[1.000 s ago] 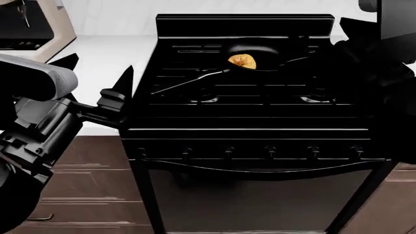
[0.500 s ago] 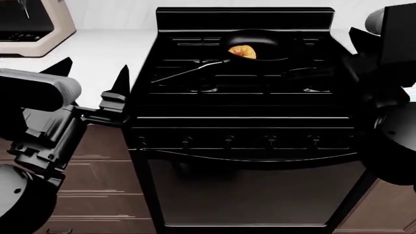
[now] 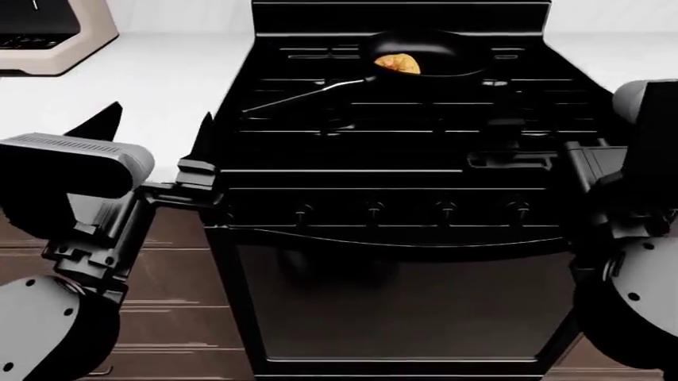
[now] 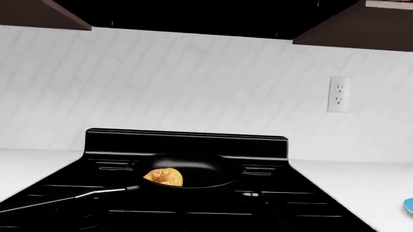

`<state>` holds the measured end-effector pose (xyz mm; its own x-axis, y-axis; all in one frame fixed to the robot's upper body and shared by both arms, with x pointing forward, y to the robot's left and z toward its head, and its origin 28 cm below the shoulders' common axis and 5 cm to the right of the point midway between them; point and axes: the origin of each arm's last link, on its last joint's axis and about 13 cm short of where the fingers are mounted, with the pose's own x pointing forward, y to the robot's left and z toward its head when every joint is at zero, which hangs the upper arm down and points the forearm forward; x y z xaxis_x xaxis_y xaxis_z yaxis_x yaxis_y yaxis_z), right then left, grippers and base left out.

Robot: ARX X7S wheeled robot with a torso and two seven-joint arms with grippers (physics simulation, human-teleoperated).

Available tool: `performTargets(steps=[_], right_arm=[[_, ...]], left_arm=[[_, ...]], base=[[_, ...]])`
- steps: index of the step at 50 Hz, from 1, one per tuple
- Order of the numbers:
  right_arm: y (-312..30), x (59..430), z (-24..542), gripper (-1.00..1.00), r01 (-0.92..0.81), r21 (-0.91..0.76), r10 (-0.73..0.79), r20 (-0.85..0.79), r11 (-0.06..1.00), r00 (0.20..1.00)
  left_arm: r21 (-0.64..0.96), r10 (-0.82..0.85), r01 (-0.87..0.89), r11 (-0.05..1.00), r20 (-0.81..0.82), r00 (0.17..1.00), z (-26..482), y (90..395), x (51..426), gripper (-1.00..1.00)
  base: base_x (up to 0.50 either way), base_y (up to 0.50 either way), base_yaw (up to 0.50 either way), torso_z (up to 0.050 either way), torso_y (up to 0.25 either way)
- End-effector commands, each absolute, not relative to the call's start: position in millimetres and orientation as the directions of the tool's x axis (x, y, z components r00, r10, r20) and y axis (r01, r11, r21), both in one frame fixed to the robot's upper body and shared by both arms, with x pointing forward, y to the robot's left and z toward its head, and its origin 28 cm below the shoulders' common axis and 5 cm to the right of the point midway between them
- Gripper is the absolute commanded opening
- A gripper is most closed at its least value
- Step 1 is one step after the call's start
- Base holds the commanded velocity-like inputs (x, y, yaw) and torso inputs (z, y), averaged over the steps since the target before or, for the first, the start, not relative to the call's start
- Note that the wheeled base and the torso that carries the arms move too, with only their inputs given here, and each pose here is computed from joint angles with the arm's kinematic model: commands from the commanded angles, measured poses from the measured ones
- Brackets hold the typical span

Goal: Pick the croissant and place it on the pan. Then turn on the stove to warm the croissant.

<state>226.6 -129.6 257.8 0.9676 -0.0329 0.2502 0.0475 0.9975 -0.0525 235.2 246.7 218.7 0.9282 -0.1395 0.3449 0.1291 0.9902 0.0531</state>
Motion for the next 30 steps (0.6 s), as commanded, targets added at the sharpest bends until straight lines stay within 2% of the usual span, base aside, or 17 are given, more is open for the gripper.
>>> performTargets(steps=[1, 14, 30], right_arm=[[-131.7, 222.5, 248.5, 1.0, 0.075, -0.016, -0.069, 0.248, 0.997, 0.966], [-138.7, 227.9, 244.5, 1.0, 0.089, -0.002, -0.086, 0.235, 0.996, 0.968], [-149.0, 230.0, 223.3, 1.0, 0.066, -0.052, -0.058, 0.138, 0.996, 0.989]], left_arm=[[0.062, -0.145, 0.131, 0.989, 0.354, 0.924, 214.9, 245.7, 239.6, 1.0], [0.074, -0.148, 0.13, 0.989, 0.355, 0.923, 214.3, 245.4, 238.7, 1.0], [0.078, -0.154, 0.135, 0.988, 0.358, 0.921, 215.4, 240.7, 236.8, 1.0]], base=[[0.0, 0.0, 0.0, -0.05, 0.0], [0.0, 0.0, 0.0, -0.05, 0.0], [0.0, 0.0, 0.0, -0.05, 0.0]])
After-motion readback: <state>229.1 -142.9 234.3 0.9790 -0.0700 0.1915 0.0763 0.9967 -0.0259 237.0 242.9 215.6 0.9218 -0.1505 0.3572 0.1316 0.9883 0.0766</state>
